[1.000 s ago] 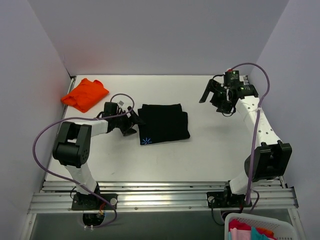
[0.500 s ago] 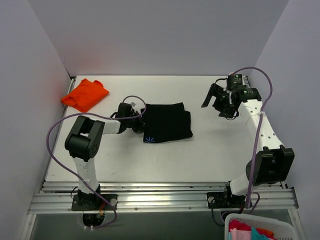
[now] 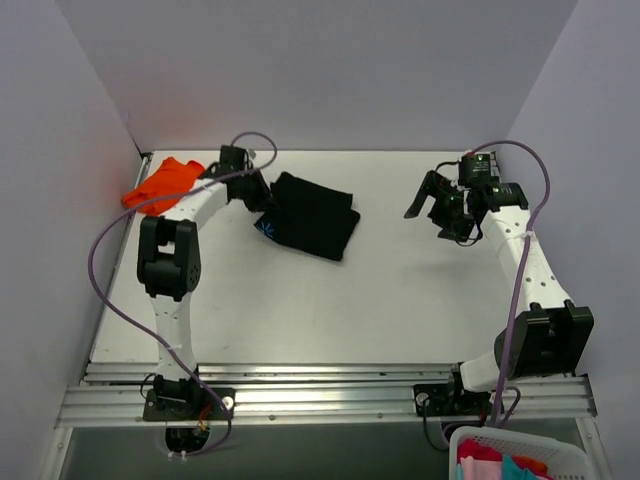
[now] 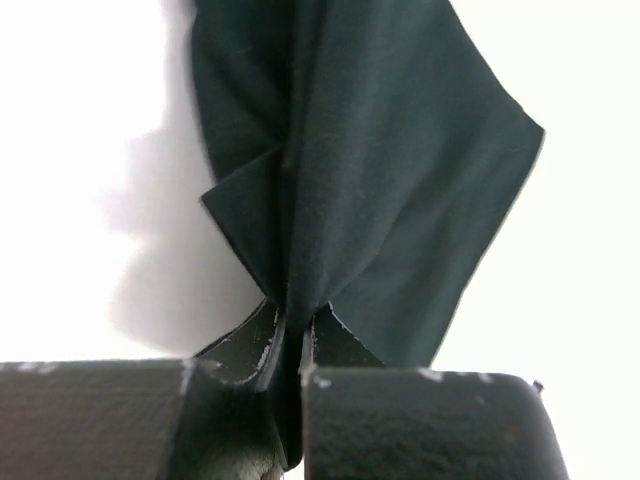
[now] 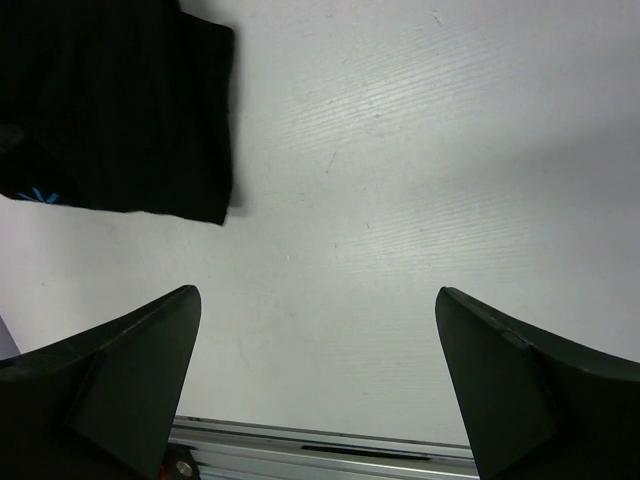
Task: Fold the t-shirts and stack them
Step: Neatly place the folded tshirt to the corner
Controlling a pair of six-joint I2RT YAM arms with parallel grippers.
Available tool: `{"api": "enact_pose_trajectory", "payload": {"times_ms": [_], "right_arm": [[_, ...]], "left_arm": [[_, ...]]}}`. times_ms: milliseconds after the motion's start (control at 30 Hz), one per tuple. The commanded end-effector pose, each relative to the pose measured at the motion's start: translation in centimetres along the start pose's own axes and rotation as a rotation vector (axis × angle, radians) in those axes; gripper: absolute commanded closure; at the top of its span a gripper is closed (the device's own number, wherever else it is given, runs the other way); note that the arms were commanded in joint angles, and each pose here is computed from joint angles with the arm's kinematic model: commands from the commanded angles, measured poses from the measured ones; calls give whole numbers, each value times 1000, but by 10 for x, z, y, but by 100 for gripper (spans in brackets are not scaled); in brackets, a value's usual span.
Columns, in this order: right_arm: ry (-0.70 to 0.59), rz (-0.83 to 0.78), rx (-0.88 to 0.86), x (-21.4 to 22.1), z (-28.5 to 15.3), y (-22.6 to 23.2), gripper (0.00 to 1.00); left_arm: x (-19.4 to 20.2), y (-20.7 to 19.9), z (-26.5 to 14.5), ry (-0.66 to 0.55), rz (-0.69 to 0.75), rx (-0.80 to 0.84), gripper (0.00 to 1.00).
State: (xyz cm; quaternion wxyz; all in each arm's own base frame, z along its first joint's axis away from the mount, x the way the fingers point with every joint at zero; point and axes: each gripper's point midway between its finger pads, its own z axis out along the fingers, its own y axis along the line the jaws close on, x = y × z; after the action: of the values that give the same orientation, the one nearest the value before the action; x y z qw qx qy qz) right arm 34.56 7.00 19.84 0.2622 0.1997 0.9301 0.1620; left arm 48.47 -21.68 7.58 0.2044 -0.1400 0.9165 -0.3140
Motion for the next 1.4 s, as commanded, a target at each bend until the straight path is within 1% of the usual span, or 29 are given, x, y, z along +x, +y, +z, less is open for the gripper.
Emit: {"api": "enact_pose_trajectory", "payload": {"times_ms": [0,33,67,100,133,167,200,233,267,333,400,433,500,633,667,733,767,800,900,1133,1267,1333,1367], "right_arm": [[-23,26,-42,2,-15,4,0],[-19,28,-45,4,-15,4,0],[-11,30,-44,7,-12,2,0],[-11,33,-45,7,-12,2,0],[-7,33,-40,9,-12,0,0],[-4,34,-37,10,-11,-2,0],[3,35,-33,13,-10,-4,0],[7,37,-29,15,-9,-5,0],[9,37,-29,16,-7,-6,0],[22,37,-19,19,-3,-10,0],[31,37,-13,21,1,-12,0],[33,37,-9,22,2,-13,0],[40,32,-2,23,7,-15,0],[69,33,12,31,18,-20,0],[76,33,15,33,20,-21,0],[90,22,21,38,24,-22,0],[91,16,23,39,24,-22,0],[96,11,29,41,25,-23,0],[110,3,40,46,30,-26,0],[130,-19,46,54,34,-25,0],[135,-28,47,56,35,-24,0],[139,-30,48,57,35,-23,0],[138,-29,51,58,36,-24,0]], "left_arm": [[-49,18,-39,-20,80,-76,98],[-74,3,-53,-74,101,-47,98],[-84,0,-59,-84,106,-34,98],[-93,11,-64,-80,90,-50,98],[-104,9,-70,-98,94,-43,98],[-124,-6,-87,-149,118,-11,98],[-136,7,-92,-158,101,-25,98],[-148,5,-101,-195,89,3,98],[-150,8,-102,-202,65,26,98],[-174,31,-124,-250,18,21,98],[-188,34,-134,-285,13,52,98],[-197,44,-143,-308,-3,53,98],[-210,47,-149,-333,-14,86,98],[-236,72,-165,-396,-41,91,98],[-244,85,-173,-415,-73,90,98],[-256,96,-184,-451,-89,116,98],[-264,111,-195,-478,-123,116,98],[-271,114,-202,-502,-120,123,98],[-280,133,-223,-545,-143,121,98],[-288,172,-256,-602,-188,113,98],[-278,190,-262,-581,-163,66,98],[-272,204,-265,-575,-157,-3,98],[-265,217,-264,-552,-169,-40,98]]}}
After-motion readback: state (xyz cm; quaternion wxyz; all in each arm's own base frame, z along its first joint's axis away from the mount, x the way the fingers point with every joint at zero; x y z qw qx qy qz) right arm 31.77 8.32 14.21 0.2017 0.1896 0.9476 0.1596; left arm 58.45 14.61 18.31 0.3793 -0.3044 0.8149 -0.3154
